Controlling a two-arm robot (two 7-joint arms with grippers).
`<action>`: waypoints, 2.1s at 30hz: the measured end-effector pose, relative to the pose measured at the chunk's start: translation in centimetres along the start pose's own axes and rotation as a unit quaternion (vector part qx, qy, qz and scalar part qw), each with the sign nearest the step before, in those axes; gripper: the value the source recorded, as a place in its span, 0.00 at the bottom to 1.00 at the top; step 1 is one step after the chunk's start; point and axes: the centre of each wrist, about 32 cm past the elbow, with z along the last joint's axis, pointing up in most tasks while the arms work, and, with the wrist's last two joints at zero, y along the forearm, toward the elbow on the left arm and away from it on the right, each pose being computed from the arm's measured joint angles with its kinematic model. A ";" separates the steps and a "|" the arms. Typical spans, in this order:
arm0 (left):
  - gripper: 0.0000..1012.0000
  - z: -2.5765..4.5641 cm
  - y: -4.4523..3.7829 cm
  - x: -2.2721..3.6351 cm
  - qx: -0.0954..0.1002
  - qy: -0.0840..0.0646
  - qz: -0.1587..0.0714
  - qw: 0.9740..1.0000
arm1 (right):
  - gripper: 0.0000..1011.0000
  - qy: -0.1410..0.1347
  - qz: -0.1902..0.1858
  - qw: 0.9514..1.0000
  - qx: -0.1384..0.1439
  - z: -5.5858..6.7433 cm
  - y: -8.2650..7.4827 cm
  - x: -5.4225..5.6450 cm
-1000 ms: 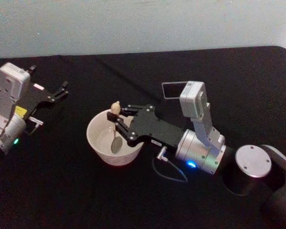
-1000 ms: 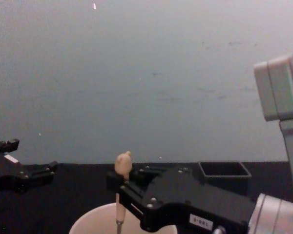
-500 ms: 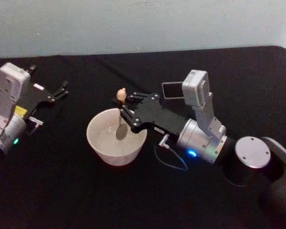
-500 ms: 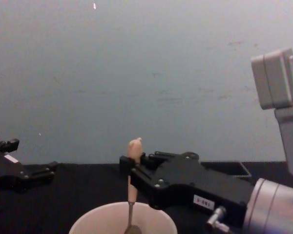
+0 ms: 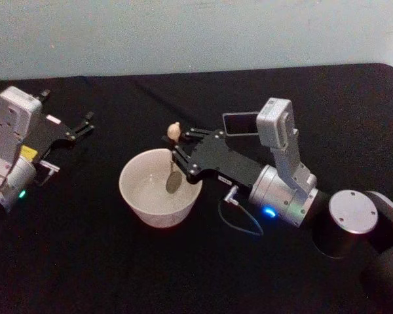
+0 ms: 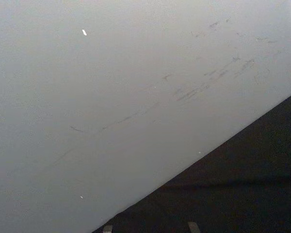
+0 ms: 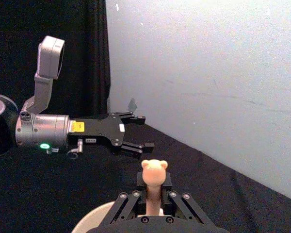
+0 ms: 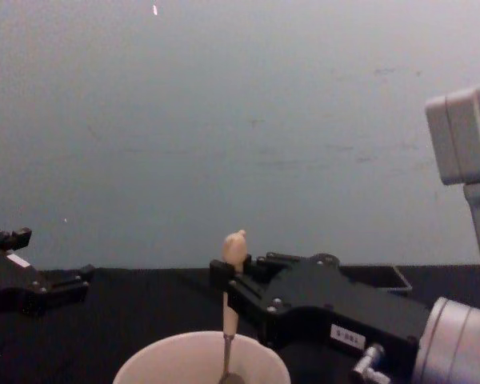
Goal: Pick up the stirring spoon with one hand, stir inside the cup, then place it back in its original position.
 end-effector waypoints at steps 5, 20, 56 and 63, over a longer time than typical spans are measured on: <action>0.99 0.00 0.00 0.00 0.000 0.000 0.000 1.000 | 0.16 0.003 0.001 1.000 -0.003 0.0 -0.5 -0.1; 0.99 0.00 0.00 0.00 0.000 0.000 0.000 1.000 | 0.16 0.016 0.025 1.000 -0.006 0.1 -1.4 -1.3; 0.99 0.00 0.00 0.00 0.000 0.000 0.000 1.000 | 0.16 0.003 0.010 1.000 0.001 -0.2 2.1 -0.2; 0.99 0.00 0.00 0.00 0.000 0.000 0.000 1.000 | 0.16 0.001 -0.001 1.000 -0.001 -0.2 1.7 0.3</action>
